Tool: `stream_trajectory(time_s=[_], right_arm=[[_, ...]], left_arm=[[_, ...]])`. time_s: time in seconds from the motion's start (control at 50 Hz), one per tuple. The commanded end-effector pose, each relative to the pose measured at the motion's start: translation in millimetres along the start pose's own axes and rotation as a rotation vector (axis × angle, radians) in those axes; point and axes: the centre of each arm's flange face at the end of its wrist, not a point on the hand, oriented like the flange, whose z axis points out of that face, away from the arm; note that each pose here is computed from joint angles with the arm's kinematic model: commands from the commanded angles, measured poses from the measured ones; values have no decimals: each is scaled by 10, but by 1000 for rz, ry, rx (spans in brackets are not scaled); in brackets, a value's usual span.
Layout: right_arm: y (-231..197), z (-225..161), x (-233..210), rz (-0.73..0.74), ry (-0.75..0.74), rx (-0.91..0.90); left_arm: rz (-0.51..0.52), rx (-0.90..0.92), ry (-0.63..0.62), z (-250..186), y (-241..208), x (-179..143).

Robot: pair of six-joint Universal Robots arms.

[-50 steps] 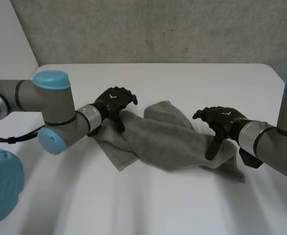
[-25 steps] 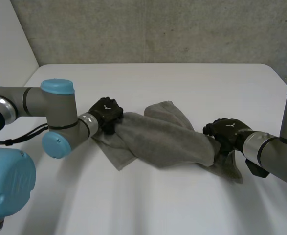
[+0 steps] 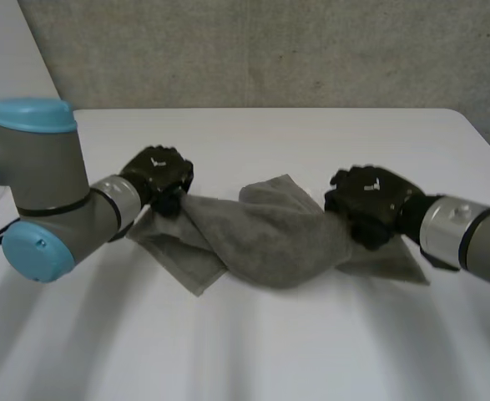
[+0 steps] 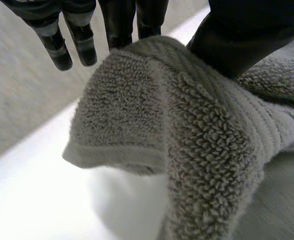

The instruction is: Fold the towel.

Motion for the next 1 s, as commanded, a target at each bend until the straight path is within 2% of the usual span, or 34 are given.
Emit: stream_trajectory(time_s=[0.02,0.04,0.08,0.1,0.12,0.14,0.16,0.18,0.26,0.32,0.34,0.36,0.38,0.42,0.44,0.46,0.48,0.5,0.52,0.54,0.58,0.66,0.76,1.0], right_arm=[[-505,271,501,-79,215,155],[-507,272,502,-79,216,156],[-923,255,734,-88,373,340],[-925,255,735,-88,374,341],[-1066,219,824,-85,433,425],[-1236,126,869,-92,478,519],[-1238,125,869,-92,478,520],[-1437,-50,880,-103,509,616],[-1589,-341,820,-106,515,718],[-1545,-494,671,-128,459,745],[-1477,-516,553,-158,393,745],[-1383,-529,391,-189,301,737],[-1382,-530,389,-189,300,737],[-1071,-541,144,-250,132,687],[-1070,-541,142,-250,131,686],[-829,-536,134,-270,85,634],[-591,-541,171,-278,73,575],[-588,-541,171,-278,73,575],[-323,-541,220,-265,76,502],[-320,-542,220,-265,76,501],[115,-522,213,-245,84,358],[431,-453,72,-246,-13,186],[430,-515,3,-197,-91,79],[368,-471,107,-2,-47,89]], left_arm=[[44,300,-181,216,-559,-477],[44,300,-182,216,-560,-479],[14,446,-269,215,-836,-645],[14,446,-269,215,-838,-646],[-8,504,-289,180,-959,-681],[-32,562,-297,89,-1107,-697],[-32,563,-297,88,-1109,-697],[-57,614,-293,-42,-1257,-695],[-110,664,-266,-300,-1381,-631],[-130,705,-242,-547,-1393,-563],[-125,708,-223,-637,-1327,-499],[-118,687,-194,-703,-1179,-419],[-117,687,-193,-703,-1178,-418],[-100,643,-108,-806,-858,-231],[-100,643,-108,-807,-856,-230],[-100,596,-72,-845,-643,-159],[-100,596,-72,-845,-640,-159],[-112,534,-46,-871,-401,-116],[-134,465,-27,-892,-172,-95],[-135,465,-26,-892,-170,-94],[-191,323,20,-961,226,9],[-273,153,80,-1071,524,169],[-306,82,103,-1089,582,214],[-239,230,65,-945,94,-34]])
